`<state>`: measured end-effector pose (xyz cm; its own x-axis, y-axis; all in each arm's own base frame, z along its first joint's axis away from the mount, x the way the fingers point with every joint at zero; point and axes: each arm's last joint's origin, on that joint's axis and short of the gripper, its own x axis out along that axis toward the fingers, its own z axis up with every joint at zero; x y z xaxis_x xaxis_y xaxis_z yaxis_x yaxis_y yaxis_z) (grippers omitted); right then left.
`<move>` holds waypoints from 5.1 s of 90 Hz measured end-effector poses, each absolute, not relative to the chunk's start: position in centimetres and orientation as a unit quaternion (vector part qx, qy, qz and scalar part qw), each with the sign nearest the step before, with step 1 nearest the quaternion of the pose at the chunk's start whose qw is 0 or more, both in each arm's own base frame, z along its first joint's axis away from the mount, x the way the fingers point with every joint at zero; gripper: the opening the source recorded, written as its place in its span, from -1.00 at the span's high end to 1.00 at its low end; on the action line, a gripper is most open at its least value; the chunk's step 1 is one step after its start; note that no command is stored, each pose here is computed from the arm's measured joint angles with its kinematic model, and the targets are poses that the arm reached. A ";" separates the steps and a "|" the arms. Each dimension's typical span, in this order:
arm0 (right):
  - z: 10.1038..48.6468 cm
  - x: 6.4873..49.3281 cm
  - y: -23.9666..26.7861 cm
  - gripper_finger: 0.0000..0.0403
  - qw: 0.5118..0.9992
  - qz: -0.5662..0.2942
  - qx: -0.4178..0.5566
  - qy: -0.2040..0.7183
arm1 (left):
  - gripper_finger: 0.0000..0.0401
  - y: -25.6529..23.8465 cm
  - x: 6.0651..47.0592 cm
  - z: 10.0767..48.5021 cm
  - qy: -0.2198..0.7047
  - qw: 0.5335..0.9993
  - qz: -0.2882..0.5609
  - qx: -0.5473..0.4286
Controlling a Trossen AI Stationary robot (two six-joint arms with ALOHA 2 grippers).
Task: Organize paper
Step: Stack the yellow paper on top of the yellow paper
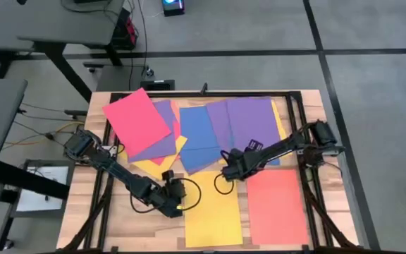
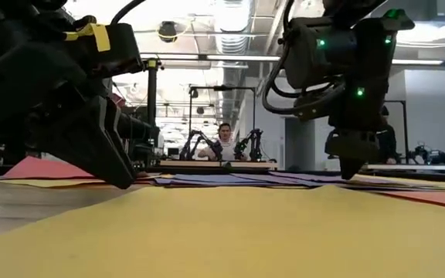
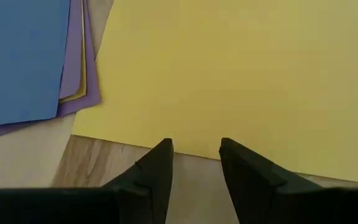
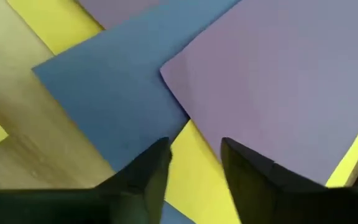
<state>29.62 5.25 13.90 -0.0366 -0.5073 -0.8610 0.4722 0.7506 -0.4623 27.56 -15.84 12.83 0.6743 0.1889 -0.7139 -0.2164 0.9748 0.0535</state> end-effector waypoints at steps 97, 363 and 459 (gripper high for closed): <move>13.9 23.3 13.7 0.57 0.765 -0.365 -0.093 0.522 | 0.41 -16.3 27.4 12.8 0.398 0.914 0.082 -0.018; 22.3 30.5 13.5 1.00 0.767 -0.144 -0.085 0.619 | 0.41 -15.6 31.4 16.9 0.403 0.914 0.033 -0.044; 23.4 36.4 18.4 1.00 0.867 0.072 0.094 0.485 | 0.41 -13.8 28.8 25.1 0.437 0.895 0.089 0.029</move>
<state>36.43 18.40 23.45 0.5199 0.2162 -0.8264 -0.0338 0.9719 0.2330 28.84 -13.79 25.15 0.6023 0.1845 -0.7767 -0.1342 0.9825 0.1293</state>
